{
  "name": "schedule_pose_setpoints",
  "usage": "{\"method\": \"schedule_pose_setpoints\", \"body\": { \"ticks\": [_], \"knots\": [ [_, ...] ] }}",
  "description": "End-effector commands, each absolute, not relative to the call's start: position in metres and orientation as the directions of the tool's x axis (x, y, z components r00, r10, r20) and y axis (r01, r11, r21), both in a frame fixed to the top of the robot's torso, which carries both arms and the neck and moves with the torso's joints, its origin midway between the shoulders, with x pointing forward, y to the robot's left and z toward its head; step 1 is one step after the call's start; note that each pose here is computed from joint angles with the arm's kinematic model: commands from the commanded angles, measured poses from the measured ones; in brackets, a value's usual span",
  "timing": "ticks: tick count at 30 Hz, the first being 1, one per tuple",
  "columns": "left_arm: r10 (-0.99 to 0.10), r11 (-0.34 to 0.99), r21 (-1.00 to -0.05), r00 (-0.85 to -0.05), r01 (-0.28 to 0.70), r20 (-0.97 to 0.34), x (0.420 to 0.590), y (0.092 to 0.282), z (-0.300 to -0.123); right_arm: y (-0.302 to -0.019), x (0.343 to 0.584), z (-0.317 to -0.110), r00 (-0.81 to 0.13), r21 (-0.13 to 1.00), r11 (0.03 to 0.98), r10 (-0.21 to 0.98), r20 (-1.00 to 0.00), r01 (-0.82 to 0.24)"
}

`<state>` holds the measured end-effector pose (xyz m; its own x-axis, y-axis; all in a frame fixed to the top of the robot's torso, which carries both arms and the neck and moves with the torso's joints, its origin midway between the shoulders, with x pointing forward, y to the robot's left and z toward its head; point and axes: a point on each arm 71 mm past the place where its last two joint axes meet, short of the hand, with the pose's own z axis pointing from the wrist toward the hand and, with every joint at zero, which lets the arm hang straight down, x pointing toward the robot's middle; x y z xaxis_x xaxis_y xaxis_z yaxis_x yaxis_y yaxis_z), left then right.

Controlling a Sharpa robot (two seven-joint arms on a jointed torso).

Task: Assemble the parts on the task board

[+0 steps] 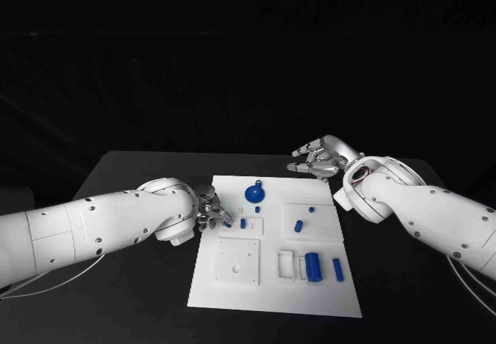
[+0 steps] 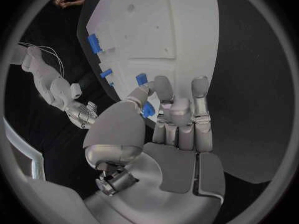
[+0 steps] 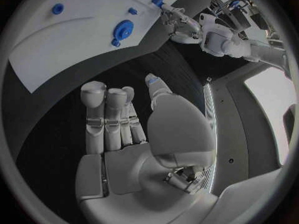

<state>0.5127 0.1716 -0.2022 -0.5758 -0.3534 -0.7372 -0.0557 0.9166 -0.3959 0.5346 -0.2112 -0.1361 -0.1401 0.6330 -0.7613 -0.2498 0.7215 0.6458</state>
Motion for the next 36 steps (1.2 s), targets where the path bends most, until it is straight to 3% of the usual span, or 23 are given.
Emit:
{"method": "schedule_pose_setpoints", "body": {
  "ticks": [1,36],
  "knots": [
    [-0.31,0.93,-0.364,-0.626,-0.045,-0.715,0.507,0.167,-0.213,-0.21,0.534,-0.136,-0.15,0.645,0.719,0.63,-0.762,-0.258],
    [-0.269,0.935,-0.354,-0.63,0.011,-0.729,0.503,0.156,-0.211,-0.209,0.535,-0.137,-0.15,0.648,0.716,0.632,-0.76,-0.26]
  ]
}}
